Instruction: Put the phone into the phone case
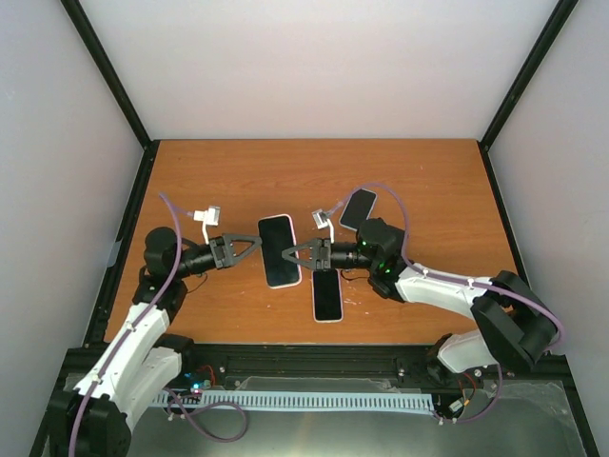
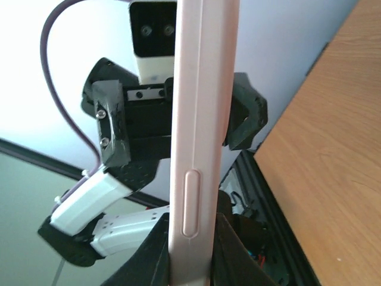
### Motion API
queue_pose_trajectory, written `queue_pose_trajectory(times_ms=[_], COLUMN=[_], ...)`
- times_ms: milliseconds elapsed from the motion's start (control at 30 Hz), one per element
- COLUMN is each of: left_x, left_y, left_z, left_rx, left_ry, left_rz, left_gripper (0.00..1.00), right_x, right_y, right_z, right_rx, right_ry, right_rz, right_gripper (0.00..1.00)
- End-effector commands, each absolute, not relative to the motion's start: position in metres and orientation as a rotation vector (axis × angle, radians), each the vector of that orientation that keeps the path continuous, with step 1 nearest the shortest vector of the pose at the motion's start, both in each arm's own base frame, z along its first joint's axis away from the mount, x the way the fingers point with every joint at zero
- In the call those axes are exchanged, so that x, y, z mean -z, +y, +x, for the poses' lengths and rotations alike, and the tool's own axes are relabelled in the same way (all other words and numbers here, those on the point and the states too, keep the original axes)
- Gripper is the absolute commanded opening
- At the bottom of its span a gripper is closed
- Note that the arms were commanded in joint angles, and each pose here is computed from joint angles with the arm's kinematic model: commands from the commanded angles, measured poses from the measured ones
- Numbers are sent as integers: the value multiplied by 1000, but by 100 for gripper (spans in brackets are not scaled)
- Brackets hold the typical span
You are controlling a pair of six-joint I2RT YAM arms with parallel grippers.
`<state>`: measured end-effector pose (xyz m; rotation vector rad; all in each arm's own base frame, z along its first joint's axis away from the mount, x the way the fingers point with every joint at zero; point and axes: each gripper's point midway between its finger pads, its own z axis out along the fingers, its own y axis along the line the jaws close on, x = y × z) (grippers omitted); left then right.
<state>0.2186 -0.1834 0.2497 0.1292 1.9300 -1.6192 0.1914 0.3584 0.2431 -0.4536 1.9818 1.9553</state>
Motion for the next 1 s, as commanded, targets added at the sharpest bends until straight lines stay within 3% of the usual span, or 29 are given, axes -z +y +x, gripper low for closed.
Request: queue_pose_trajectory(times_ms=[0,167,567,800,967], left_x=[-291,-308,-293,-283,-287], left_y=[-188,-186,-183,-184,-184], left_z=[199,189,197,205,211], left_rx=[1732,1781,1798,1761,1712], left_ry=[1766,1679,1713,1777,1811], left_rz=[272,284,172,138,144], left_gripper=[84,75,17,1,1], right_x=[-288,-293,-284,-278,-279], right_y=[358,359,360,361,361], right_z=[164,153,150,154,157], right_rx=[-2061,-2099,-2067,-2029,-2008], right_ry=[1779,1761,1793,1830,1839], right_rz=[-642,-675,-684,-670,-648], right_gripper=[13,13,14,22,17])
